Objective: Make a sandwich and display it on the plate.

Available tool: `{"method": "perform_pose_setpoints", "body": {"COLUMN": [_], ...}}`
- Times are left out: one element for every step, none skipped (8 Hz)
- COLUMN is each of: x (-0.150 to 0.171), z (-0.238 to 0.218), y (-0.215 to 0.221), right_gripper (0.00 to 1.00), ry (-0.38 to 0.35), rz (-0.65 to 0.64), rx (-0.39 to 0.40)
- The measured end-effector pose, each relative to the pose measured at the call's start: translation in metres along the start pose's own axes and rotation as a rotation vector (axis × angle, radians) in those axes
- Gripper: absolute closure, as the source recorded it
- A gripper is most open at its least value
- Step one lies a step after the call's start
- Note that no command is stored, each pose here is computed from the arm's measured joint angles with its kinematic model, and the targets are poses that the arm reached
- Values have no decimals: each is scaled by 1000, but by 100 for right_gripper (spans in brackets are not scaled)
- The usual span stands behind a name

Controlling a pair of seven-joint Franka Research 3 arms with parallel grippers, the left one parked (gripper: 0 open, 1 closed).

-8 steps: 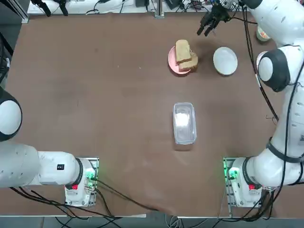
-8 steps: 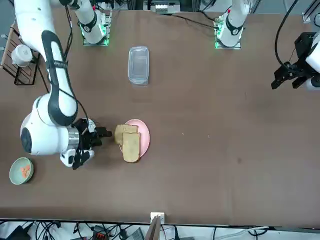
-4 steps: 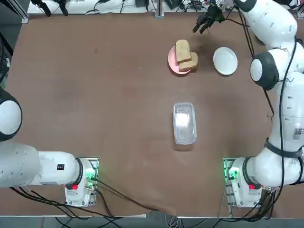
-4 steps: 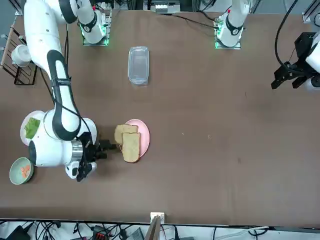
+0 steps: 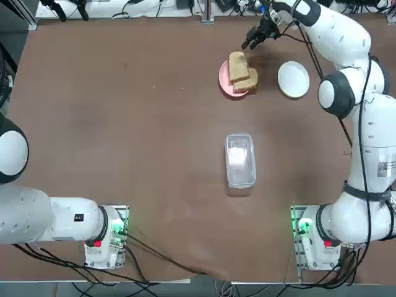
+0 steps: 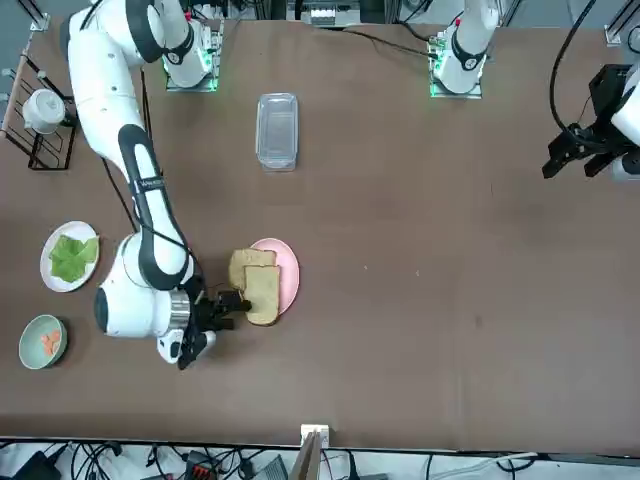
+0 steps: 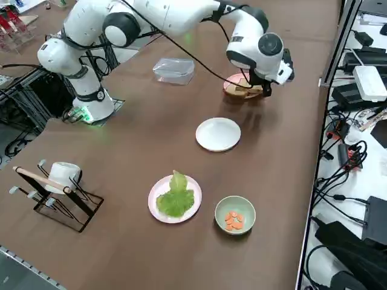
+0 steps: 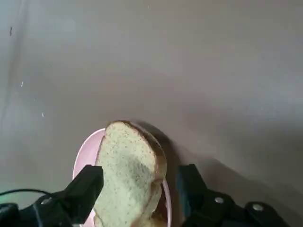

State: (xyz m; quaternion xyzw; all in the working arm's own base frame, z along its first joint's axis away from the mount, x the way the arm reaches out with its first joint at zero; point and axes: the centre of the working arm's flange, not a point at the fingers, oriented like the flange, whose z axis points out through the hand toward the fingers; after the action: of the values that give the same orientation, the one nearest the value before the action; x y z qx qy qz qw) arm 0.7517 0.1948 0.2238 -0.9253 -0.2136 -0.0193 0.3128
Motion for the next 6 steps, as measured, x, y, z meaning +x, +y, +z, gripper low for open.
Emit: {"method": "perform_pose_setpoints", "body": {"x": [-1,-2,-3,-5,-5,-5], "z": [3,3,5,9,14,17], "y": [4,8,11,13,14,16], "right_gripper": [7,10,11,12,12,12], "ry": [3,7,8,8,15,21], "rz": [-2,-4,-1,2,7,13], "rx": [11,18,22,26,32,38]}}
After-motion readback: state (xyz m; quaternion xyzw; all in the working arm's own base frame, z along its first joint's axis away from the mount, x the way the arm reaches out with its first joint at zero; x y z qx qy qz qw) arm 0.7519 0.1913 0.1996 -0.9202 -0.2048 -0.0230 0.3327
